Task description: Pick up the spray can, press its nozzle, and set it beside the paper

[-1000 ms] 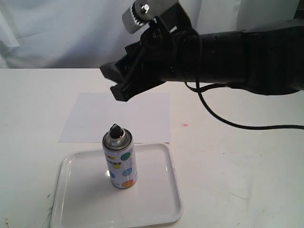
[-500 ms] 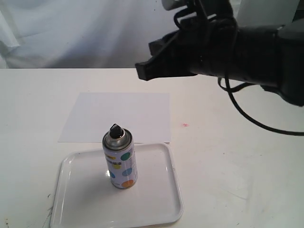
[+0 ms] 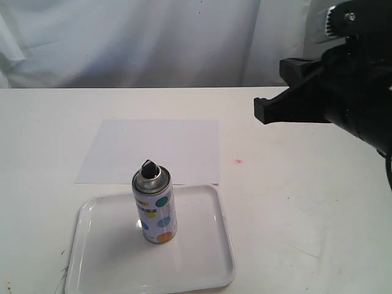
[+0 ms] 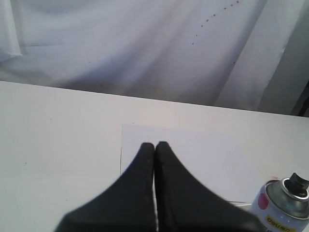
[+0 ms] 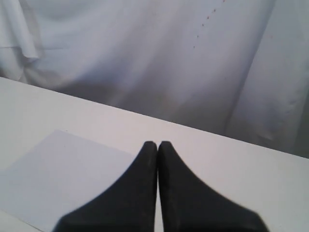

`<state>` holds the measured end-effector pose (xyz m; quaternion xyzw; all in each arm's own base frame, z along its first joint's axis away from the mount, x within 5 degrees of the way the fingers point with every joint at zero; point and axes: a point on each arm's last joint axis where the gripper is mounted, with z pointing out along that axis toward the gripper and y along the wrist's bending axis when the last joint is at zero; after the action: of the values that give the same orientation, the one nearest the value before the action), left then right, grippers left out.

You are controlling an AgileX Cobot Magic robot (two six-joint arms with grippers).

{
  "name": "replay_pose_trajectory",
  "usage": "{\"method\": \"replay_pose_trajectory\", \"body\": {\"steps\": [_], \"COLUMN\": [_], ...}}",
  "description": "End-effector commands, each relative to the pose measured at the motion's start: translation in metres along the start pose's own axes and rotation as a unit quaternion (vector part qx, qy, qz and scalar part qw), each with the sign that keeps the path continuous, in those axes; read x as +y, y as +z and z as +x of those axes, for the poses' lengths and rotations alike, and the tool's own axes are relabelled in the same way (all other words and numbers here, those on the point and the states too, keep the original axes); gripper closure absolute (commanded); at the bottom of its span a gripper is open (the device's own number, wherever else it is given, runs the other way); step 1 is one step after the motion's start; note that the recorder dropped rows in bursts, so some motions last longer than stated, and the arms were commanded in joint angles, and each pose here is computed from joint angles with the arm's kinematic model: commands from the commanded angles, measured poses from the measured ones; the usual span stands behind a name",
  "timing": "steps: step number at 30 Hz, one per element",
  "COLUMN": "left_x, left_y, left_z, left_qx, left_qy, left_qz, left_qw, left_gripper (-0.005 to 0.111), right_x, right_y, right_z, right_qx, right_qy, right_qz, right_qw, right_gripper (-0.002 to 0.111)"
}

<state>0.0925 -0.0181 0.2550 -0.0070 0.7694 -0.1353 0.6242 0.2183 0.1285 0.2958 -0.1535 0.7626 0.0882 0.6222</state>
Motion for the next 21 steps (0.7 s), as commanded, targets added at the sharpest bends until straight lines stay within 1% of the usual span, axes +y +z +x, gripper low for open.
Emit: {"method": "replay_pose_trajectory", "body": {"steps": [1,4,9,14,18,21], "left_x": [-0.0005,-0.0005,-0.0005,-0.0005,-0.0005,-0.0005], "left_y": [-0.0006,-0.0006,-0.0006,-0.0006,-0.0006,-0.0006], "left_z": [0.0008,0.0008,0.0008,0.0008,0.0008,0.0008], "left_qx": [-0.001,-0.001,-0.001,-0.001,-0.001,-0.001], "left_qy": [-0.001,-0.001,-0.001,-0.001,-0.001,-0.001], "left_qz": [0.003,0.003,0.003,0.003,0.003,0.003], "left_qw": [1.000,1.000,1.000,1.000,1.000,1.000], "left_gripper": [0.107,0.107,0.107,0.107,0.107,0.107], "right_x": [0.0045,0.0063,0.0086,0.0094,0.0089,0.0089], "right_y": [-0.0062,-0.0065,-0.0065,-0.0066,-0.0065,-0.0065], "right_z": [0.0010,0.0000,0.0033,0.0045,0.0036,0.0036], "right_qx": [-0.033,-0.038,-0.019,-0.012,-0.020,-0.020], "right_qy": [-0.004,0.010,0.035,0.036,-0.027,-0.028], "right_qz": [-0.035,-0.045,-0.058,-0.062,-0.059,-0.059], "right_qw": [0.999,0.998,0.998,0.997,0.998,0.998], "right_gripper": [0.108,0.108,0.108,0.108,0.108,0.108]}}
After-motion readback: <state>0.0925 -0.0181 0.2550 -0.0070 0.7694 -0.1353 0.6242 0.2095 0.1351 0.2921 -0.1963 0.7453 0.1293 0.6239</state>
